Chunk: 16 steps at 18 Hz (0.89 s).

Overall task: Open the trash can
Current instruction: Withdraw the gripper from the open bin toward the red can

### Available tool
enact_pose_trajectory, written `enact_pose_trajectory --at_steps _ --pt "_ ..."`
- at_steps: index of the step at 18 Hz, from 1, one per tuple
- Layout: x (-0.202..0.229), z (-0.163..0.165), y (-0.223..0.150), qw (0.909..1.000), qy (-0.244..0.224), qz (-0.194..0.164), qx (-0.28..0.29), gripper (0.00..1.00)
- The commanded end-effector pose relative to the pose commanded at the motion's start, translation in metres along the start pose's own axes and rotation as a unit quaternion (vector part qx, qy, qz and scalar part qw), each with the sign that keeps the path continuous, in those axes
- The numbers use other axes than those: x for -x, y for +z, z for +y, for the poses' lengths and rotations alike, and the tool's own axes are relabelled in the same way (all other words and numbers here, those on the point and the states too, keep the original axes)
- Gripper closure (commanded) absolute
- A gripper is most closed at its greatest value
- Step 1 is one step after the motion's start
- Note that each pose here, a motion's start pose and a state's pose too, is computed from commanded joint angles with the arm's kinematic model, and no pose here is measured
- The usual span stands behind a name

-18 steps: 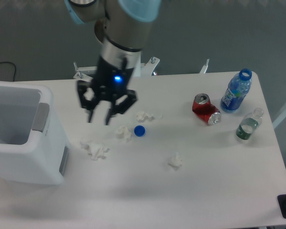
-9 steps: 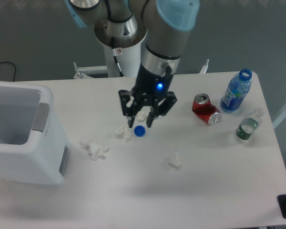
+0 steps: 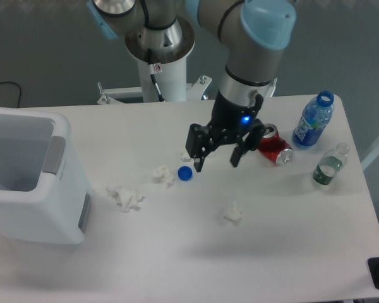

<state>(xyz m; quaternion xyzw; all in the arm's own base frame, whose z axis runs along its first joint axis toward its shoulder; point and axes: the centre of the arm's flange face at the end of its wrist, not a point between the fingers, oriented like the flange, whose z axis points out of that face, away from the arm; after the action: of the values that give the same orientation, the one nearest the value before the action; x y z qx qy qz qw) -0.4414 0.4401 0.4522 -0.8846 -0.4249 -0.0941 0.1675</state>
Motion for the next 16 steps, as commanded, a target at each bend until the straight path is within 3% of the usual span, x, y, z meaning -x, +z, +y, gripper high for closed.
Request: enact_pose_trajectory --at_steps 4,9,12,16 --pt "0.04 -0.013 0.003 0.9994 -0.03 -0.006 -0.014 0.0" --pt "0.072 -0.025 0.037 0.9989 -0.044 -0.014 -0.001 0.0" --pt "0.09 -0.03 0.061 0.9971 -0.043 -0.059 0.02 0.0" --pt "0.094 -0.03 0.088 0.9952 -0.039 -0.078 0.044 0.0"
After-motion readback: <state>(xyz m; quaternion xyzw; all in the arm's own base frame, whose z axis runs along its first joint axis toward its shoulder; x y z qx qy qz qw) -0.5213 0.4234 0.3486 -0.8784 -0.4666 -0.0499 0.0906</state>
